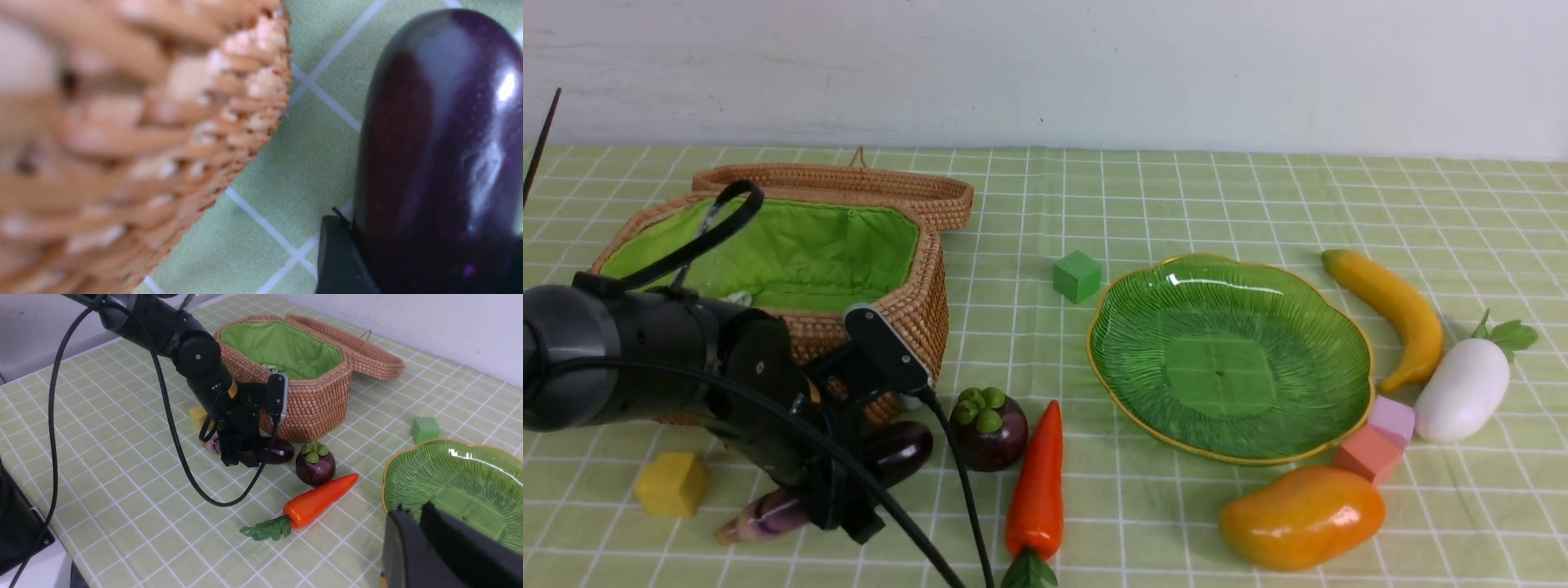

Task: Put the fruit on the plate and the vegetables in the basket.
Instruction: Use the left arm to grab an eggplant and put it into the left basket

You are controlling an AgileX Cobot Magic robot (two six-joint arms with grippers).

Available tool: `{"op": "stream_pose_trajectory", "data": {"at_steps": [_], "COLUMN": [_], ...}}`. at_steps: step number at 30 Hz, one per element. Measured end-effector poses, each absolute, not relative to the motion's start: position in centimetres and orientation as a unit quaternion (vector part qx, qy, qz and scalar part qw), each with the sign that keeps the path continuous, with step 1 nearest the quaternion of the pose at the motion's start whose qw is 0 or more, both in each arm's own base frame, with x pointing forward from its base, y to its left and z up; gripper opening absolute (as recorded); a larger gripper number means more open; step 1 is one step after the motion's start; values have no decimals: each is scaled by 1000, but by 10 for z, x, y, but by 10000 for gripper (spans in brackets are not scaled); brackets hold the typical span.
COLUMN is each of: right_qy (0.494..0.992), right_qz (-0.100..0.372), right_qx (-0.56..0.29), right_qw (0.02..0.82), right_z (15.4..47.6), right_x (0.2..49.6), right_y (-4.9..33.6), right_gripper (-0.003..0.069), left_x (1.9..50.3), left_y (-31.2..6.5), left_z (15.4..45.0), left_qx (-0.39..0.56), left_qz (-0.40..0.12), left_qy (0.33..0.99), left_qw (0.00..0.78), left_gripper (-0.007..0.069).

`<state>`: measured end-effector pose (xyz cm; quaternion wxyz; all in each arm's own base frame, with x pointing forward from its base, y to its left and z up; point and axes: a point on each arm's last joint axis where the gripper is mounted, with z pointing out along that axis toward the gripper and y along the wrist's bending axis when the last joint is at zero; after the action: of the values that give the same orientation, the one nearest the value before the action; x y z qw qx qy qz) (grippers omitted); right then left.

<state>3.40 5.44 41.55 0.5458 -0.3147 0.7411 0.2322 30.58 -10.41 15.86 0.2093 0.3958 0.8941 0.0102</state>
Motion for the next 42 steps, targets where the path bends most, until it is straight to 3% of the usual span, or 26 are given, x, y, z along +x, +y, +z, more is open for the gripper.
{"op": "stream_pose_trajectory", "data": {"at_steps": [8, 19, 22, 29, 33, 37, 42], "right_qy": [741, 736, 731, 716, 716, 716, 716], "right_qz": [232, 232, 231, 241, 242, 244, 249], "right_qx": [-315, -310, -303, -287, -286, -286, -287], "right_qw": [546, 556, 566, 589, 589, 589, 585], "right_z": [416, 418, 420, 425, 425, 425, 425], "right_x": [34, 35, 36, 38, 38, 38, 37], "right_y": [54, 54, 54, 54, 54, 54, 55], "right_gripper": [74, 76, 76, 76, 76, 76, 77], "left_x": [291, 246, 248, 300, 335, 363, 378], "left_y": [-102, -96, -94, -74, -63, -59, -57], "left_z": [180, 275, 303, 358, 356, 337, 317], "left_qx": [388, 350, 359, 363, 366, 390, 400], "left_qz": [-6, -61, -37, 83, 134, 178, 201], "left_qy": [902, 891, 872, 830, 826, 818, 819], "left_qw": [188, 283, 332, 416, 406, 382, 359], "left_gripper": [379, 379, 379, 379, 379, 379, 379]}}
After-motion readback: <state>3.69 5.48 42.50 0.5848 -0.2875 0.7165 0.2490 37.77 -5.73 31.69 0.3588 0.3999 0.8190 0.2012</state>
